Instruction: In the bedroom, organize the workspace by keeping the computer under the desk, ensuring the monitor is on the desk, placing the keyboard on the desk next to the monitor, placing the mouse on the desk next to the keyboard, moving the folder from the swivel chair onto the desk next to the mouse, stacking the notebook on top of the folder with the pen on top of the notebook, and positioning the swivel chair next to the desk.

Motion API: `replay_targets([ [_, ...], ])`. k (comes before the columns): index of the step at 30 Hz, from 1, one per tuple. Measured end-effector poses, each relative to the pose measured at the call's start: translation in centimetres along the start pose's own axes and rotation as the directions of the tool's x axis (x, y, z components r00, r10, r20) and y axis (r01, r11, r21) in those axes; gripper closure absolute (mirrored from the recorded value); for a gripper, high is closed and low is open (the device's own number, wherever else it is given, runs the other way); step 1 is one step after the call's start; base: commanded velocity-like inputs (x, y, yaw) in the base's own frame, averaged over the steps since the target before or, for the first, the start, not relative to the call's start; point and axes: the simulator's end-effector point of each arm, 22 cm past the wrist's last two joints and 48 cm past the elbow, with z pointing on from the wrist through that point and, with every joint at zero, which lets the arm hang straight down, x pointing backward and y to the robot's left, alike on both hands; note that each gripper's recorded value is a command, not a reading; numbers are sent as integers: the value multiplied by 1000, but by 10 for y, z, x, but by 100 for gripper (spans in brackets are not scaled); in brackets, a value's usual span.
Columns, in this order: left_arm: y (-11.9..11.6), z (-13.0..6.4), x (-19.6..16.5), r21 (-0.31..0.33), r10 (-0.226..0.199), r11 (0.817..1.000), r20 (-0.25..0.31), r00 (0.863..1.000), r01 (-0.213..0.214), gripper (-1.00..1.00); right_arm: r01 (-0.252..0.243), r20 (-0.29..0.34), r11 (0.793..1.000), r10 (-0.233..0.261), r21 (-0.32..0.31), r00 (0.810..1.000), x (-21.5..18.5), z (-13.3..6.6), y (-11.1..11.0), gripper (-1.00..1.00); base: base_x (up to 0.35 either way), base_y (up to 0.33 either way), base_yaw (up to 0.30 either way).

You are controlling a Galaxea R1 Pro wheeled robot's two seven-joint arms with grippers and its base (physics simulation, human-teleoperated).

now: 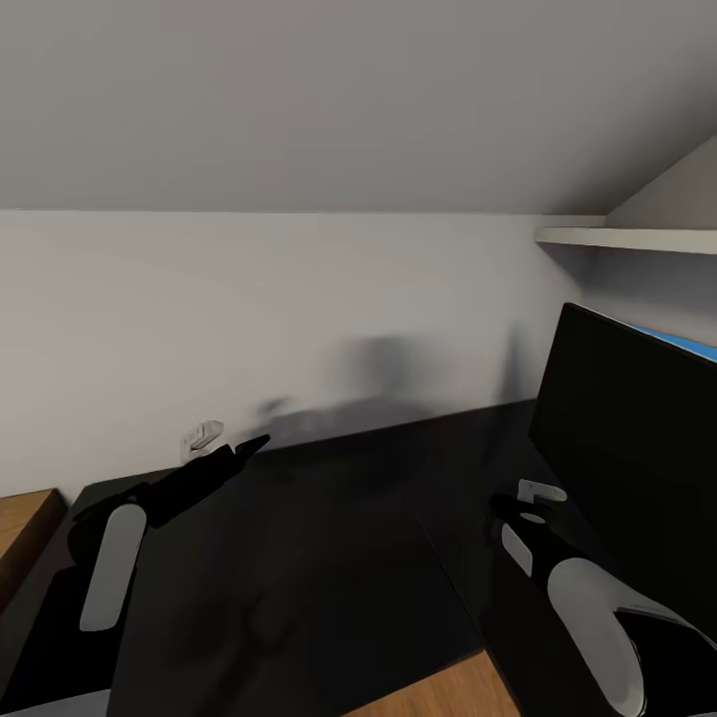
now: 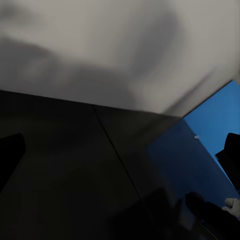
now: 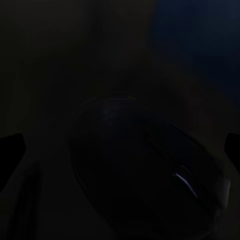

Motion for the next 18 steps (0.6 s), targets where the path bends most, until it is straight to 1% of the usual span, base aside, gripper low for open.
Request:
replay_targets([
  [18,6,1,8,0,-2,1000,-2,1000,2,-100,0,0,1000,0,0,1000,8,4,1,-100,0,0,0],
])
